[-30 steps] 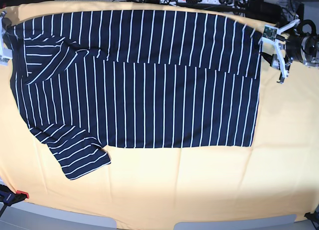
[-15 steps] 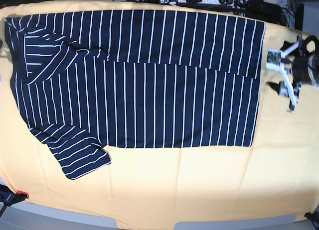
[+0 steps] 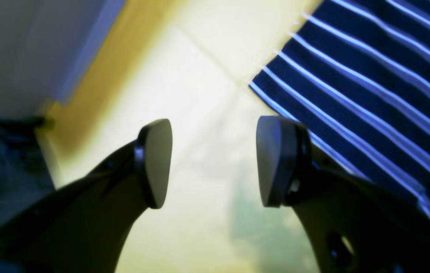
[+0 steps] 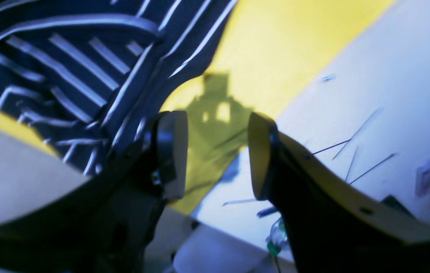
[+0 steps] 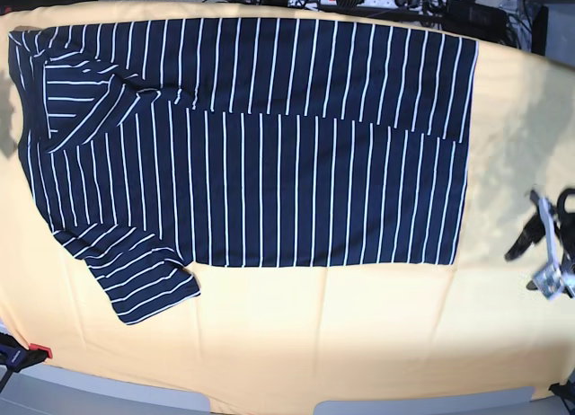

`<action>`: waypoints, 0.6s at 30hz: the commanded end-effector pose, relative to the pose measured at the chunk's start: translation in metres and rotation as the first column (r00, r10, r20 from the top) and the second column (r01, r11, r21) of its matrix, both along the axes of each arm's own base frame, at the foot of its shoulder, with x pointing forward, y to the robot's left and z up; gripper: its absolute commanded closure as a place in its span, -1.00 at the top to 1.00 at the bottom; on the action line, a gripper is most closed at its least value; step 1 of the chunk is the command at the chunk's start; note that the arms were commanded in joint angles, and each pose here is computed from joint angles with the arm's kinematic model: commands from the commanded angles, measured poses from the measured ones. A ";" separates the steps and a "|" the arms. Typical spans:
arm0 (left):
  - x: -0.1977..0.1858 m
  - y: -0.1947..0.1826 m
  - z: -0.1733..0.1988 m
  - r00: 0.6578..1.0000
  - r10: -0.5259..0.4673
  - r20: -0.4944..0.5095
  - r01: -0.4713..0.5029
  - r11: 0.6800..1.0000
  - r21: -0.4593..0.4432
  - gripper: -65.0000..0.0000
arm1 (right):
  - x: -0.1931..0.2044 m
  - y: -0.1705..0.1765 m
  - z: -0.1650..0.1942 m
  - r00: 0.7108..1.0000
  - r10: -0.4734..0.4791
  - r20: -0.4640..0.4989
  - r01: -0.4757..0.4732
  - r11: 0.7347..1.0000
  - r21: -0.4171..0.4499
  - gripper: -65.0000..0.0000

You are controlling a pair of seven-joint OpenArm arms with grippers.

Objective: Fold the T-shirt properly
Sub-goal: 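Release the left gripper and move it to the opposite shirt edge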

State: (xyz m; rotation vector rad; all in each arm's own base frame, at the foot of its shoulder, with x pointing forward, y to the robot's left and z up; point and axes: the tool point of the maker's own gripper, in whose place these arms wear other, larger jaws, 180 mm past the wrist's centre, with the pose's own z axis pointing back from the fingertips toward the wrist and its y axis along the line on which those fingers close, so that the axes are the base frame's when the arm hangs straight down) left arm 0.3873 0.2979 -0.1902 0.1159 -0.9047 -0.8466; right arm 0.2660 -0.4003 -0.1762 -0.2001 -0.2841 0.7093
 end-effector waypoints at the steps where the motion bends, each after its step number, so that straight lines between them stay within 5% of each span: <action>1: 0.013 0.014 0.013 0.998 0.057 0.032 -0.055 0.997 -0.056 0.09 | 0.008 -0.004 0.020 0.999 -0.001 0.049 0.002 1.000 -0.030 -0.12; 3: 0.031 0.026 0.001 0.991 0.131 -0.004 -0.130 0.977 -0.172 0.09 | 0.011 -0.004 0.024 0.998 0.000 0.067 0.002 1.000 -0.026 -0.12; 6: 0.055 0.045 -0.016 0.965 0.254 -0.072 -0.263 0.898 -0.353 0.09 | 0.012 -0.002 0.025 0.997 0.002 0.075 -0.001 1.000 -0.019 -0.12; 12: 0.065 0.038 -0.053 0.934 0.239 -0.267 -0.358 0.636 -0.683 0.09 | 0.012 -0.002 0.024 0.997 0.000 0.076 0.001 1.000 -0.017 -0.12; 15: 0.071 0.034 -0.073 0.905 0.268 -0.331 -0.425 0.522 -0.739 0.09 | 0.012 -0.002 0.024 0.997 0.001 0.077 0.000 1.000 -0.017 -0.12; 18: 0.072 0.017 -0.095 0.892 0.249 -0.377 -0.452 0.492 -0.744 0.09 | 0.012 -0.002 0.024 0.997 0.001 0.076 0.001 1.000 -0.017 -0.12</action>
